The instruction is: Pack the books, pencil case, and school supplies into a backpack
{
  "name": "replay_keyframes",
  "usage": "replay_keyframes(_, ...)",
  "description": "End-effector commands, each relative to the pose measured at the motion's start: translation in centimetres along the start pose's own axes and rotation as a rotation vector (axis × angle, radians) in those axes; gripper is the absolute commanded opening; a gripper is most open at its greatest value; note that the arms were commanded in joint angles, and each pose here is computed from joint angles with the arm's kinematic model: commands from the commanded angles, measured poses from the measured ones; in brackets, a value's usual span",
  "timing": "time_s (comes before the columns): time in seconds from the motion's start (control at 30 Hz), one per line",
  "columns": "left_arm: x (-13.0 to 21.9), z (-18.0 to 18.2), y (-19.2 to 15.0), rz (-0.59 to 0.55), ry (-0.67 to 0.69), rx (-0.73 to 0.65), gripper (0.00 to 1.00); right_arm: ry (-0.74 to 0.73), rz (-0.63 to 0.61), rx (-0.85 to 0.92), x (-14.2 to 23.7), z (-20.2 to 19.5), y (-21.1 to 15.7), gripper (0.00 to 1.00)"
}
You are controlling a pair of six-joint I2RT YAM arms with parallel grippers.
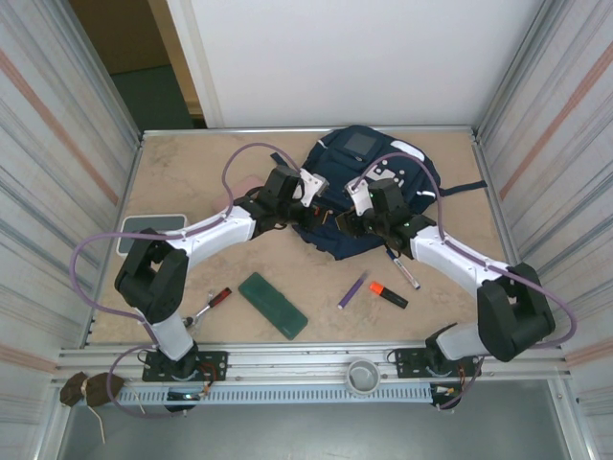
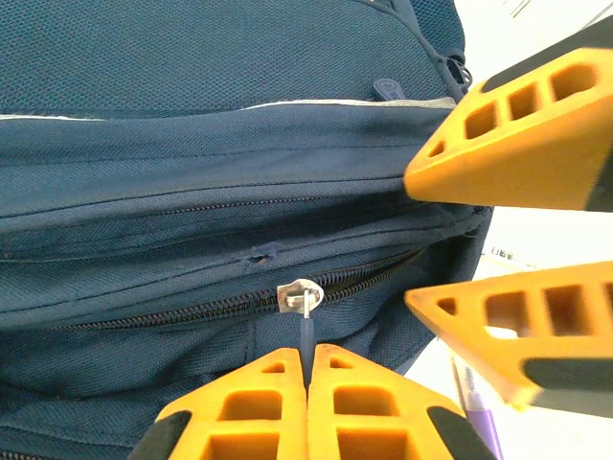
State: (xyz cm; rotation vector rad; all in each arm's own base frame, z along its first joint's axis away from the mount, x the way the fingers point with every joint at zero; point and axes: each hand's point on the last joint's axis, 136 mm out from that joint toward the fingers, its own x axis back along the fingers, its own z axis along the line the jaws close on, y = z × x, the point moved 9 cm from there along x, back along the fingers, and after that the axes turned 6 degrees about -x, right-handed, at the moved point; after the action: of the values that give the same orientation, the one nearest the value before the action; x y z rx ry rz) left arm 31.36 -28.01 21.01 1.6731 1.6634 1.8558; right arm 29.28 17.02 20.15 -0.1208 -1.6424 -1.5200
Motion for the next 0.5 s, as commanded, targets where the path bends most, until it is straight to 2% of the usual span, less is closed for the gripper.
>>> replay_keyframes(0.0, 2.8, -1.3, 3.4, -0.127, -0.049, -0.039, 0.00, -0.038, -0.003, 0.036, -1.0, -0.3, 0.1, 0.43)
replay_keyframes(0.13, 2.7, -1.1, 3.3, -0.123, -0.043, -0.037, 0.00, -0.054, 0.021, 0.039, -1.8, -0.5, -0.1, 0.36)
replay_keyframes(0.3, 3.0, -0.3, 2.8, -0.116, -0.009, -0.023, 0.00, -0.116, 0.036, 0.039, -1.8, -1.1, -0.7, 0.08)
replay_keyframes(0.47, 3.3, 2.0, 1.9, -0.096, 0.083, 0.003, 0.00, -0.170, 0.025, 0.004, -0.7, -2.1, -1.3, 0.00)
